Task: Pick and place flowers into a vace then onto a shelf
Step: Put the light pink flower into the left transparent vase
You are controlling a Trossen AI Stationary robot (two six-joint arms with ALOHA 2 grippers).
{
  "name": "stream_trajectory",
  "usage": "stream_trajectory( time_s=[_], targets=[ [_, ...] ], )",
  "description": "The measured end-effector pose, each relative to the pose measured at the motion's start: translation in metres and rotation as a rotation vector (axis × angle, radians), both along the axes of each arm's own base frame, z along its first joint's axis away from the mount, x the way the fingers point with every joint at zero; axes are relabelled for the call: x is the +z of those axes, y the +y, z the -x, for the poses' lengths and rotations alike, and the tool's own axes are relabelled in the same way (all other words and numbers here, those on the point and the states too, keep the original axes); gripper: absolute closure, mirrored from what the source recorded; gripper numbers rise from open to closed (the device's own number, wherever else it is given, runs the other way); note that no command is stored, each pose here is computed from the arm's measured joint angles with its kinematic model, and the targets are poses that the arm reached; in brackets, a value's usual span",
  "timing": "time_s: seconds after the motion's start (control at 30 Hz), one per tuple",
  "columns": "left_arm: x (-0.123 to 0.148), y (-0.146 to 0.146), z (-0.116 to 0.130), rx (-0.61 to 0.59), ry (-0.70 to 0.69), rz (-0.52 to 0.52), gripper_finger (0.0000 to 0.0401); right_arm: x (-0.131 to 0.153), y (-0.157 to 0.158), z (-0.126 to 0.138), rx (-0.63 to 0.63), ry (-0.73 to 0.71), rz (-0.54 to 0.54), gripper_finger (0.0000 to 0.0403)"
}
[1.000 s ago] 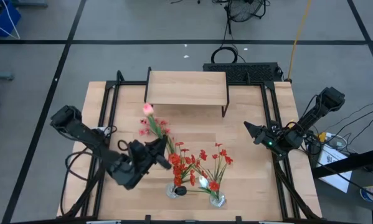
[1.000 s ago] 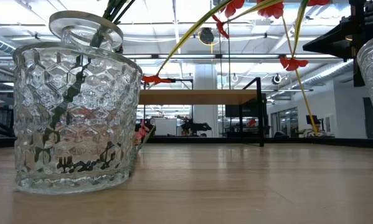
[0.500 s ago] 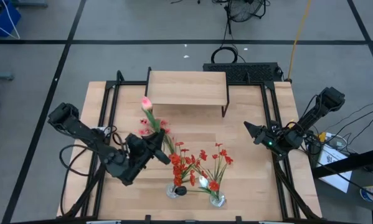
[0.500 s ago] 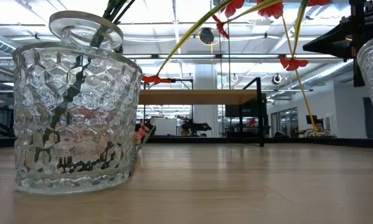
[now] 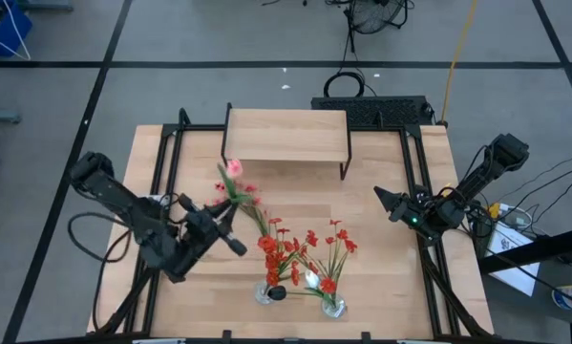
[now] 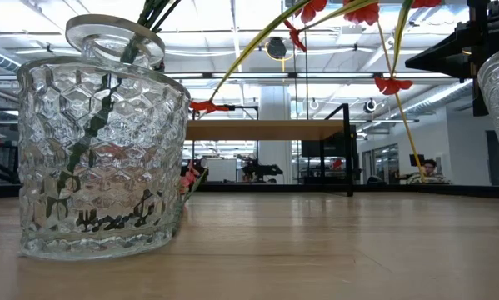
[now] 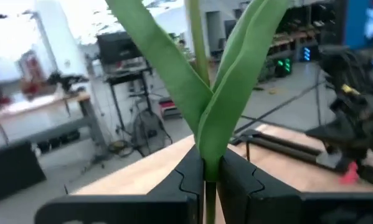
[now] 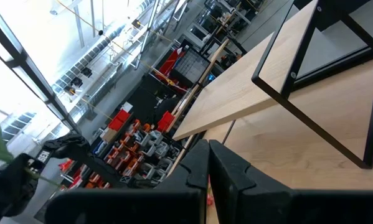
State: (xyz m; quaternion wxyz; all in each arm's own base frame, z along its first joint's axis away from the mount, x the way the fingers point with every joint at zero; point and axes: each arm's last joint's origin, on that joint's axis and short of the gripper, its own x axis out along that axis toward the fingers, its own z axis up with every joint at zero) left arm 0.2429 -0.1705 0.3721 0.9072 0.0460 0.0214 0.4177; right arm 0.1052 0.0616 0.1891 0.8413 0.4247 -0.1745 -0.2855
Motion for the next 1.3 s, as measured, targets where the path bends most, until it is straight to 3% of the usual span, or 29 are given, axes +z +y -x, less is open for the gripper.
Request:
stream_trajectory(
  time_s=[0.2,0.3,0.4,0.5,0.63,0.7,0.77,0.93,1.07,1.2,1.3],
  targets=[
    [0.019,0.014,0.023,-0.025,0.223,-0.199,0.0366,0.000,0.000,0.000,0.000,0.000,0.000,0.0398],
    [0.031,0.027,0.031,-0.027,0.208,-0.192,0.0366,0.000,0.000,0.000,0.000,0.000,0.000,0.0399],
    [0.046,0.038,0.046,-0.066,0.094,-0.111,0.0366,0.000,0.000,0.000,0.000,0.000,0.000,0.0399],
    [0.056,0.040,0.062,-0.245,-0.063,-0.021,0.0366,0.000,0.000,0.000,0.000,0.000,0.000,0.0399],
    [0.061,0.041,0.078,-0.691,-0.188,0.087,0.0366,0.000,0.000,0.000,0.000,0.000,0.000,0.0399],
    [0.058,0.040,0.076,-0.821,-0.183,0.121,0.0366,0.000,0.000,0.000,0.000,0.000,0.000,0.0399],
    [0.051,0.037,0.069,-0.862,-0.168,0.190,0.0366,0.000,0.000,0.000,0.000,0.000,0.000,0.0399],
    [0.046,0.023,0.057,-1.000,-0.280,0.488,0.0366,0.000,0.000,0.000,0.000,0.000,0.000,0.0399],
    [0.036,0.009,0.043,-1.144,-0.221,0.461,0.0366,0.000,0.000,0.000,0.000,0.000,0.000,0.0399],
    [0.036,0.001,0.029,-1.270,-0.271,0.453,0.0366,0.000,0.000,0.000,0.000,0.000,0.000,0.0399],
    [0.027,-0.003,0.014,-1.287,-0.256,0.450,0.0366,0.000,0.000,0.000,0.000,0.000,0.000,0.0398]
  ],
)
